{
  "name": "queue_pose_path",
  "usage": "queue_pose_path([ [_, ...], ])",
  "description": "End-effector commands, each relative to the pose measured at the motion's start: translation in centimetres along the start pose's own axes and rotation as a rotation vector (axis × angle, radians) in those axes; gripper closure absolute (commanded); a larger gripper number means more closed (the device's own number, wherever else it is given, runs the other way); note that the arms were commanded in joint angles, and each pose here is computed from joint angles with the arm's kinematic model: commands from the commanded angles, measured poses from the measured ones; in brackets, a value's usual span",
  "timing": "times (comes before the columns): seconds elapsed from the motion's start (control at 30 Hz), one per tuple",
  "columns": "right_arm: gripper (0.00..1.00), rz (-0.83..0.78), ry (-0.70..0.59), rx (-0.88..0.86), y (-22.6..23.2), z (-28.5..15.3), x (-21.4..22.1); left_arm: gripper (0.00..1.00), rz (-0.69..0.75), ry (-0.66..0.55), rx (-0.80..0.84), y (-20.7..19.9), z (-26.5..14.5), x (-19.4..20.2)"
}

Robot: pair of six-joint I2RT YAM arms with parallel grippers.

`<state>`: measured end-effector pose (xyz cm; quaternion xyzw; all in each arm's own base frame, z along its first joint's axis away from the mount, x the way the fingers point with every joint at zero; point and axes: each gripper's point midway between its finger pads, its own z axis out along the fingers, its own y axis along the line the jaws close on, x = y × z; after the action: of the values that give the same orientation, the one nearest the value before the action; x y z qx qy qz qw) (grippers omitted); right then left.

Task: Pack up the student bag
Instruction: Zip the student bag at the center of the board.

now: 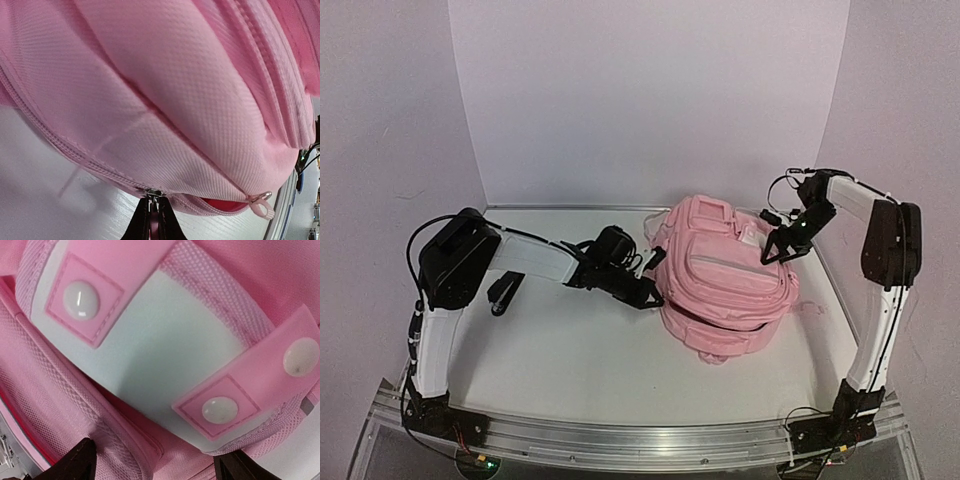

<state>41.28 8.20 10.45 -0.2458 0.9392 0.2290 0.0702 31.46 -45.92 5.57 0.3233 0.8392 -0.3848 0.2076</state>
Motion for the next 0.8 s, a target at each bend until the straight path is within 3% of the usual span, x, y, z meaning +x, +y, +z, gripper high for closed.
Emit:
queue_pose_path([
  [0.0, 0.21, 0.062, 0.241, -0.293, 7.5, 3.3, 5.3, 1.00, -0.130, -0.121, -0.037, 3.0, -4.9, -5.6],
  [0.1, 0.22, 0.012, 0.213, -0.325, 10.2, 4.7, 3.1, 1.00, -0.067, -0.114, -0.061, 3.4, -6.0, -6.9],
  [0.2, 0.24, 0.020, 0.146, -0.324, 11.2, 5.5, 0.0, 1.00, -0.035, -0.013, -0.057, 1.9, -6.2, -5.4],
  [0.4, 0.34, 0.108, 0.069, -0.294, 10.0, 6.7, -3.0, 1.00, -0.023, 0.139, -0.026, -3.4, -7.0, 2.3],
  [0.53, 0.38, 0.117, 0.061, -0.279, 9.8, 6.9, -2.9, 1.00, -0.062, 0.153, -0.053, -4.4, -7.7, 5.9],
  [0.63, 0.38, 0.067, 0.055, -0.261, 10.0, 6.1, -2.6, 1.00, -0.096, 0.140, -0.105, -3.6, -8.4, 7.1],
  [0.77, 0.30, -0.147, 0.025, -0.224, 11.2, 2.4, -3.3, 1.00, -0.079, 0.093, -0.183, -2.2, -8.8, 5.8],
])
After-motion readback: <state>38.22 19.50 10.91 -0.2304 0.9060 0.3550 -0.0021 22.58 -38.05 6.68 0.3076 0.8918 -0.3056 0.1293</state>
